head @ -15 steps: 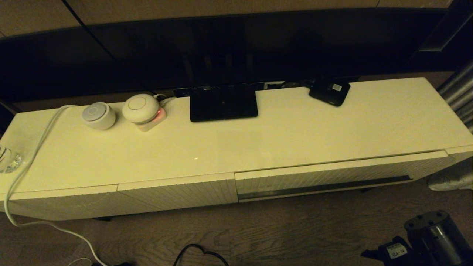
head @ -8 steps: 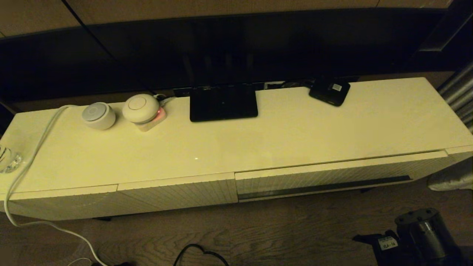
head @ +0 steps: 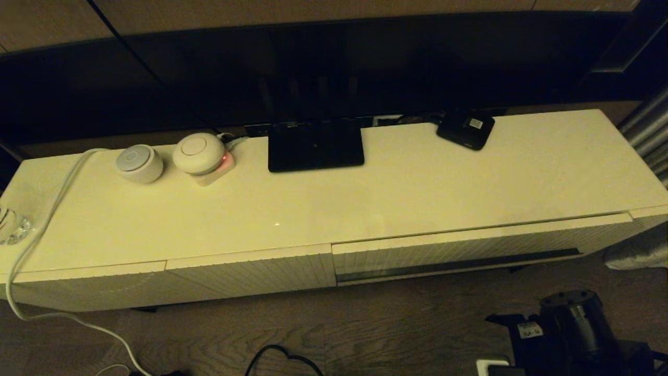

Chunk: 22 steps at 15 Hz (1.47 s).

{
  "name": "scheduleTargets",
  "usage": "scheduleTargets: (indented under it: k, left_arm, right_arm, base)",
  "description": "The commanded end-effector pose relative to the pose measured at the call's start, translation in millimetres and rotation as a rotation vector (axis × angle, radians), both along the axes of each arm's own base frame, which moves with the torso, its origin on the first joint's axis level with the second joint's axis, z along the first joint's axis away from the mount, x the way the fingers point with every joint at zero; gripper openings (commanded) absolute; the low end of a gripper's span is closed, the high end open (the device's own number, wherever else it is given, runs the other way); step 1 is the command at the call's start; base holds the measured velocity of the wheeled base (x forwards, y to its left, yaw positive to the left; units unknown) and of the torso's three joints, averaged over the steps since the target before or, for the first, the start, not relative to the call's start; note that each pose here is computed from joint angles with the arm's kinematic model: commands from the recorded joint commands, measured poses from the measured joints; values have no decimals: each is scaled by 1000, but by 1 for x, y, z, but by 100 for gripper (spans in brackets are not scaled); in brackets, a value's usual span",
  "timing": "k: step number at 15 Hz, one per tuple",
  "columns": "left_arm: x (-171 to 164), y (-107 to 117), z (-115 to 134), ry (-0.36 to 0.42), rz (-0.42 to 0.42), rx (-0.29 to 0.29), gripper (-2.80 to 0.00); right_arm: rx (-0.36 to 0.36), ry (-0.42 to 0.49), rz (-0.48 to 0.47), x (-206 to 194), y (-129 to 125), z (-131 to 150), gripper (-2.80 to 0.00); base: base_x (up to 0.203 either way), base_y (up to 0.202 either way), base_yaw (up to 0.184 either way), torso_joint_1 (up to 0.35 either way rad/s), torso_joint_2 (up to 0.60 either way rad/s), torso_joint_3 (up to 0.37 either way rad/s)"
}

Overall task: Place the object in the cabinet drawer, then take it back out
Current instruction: Open the drawer

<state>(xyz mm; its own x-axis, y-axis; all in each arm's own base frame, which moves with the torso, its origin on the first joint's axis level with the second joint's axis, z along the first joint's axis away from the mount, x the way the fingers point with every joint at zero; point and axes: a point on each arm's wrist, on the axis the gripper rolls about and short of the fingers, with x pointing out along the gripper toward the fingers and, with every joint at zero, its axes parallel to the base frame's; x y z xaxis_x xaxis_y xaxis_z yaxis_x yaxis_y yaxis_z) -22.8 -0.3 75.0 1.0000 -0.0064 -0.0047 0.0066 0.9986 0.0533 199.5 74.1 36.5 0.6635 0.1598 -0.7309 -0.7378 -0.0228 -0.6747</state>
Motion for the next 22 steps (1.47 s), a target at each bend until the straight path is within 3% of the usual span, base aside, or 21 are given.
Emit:
scheduleTargets:
  k: [1,22]
  left_arm:
    - [0,0,-1,3,0,0,-280]
    - [0,0,-1,3,0,-1,-280]
  right_arm:
    - [-5,17,6,5,1,-6,0]
    - [55,-92,-48,58,-1,-8,0]
  base:
    - [0,0,0,0,0,0]
    - [0,0,0,0,0,0]
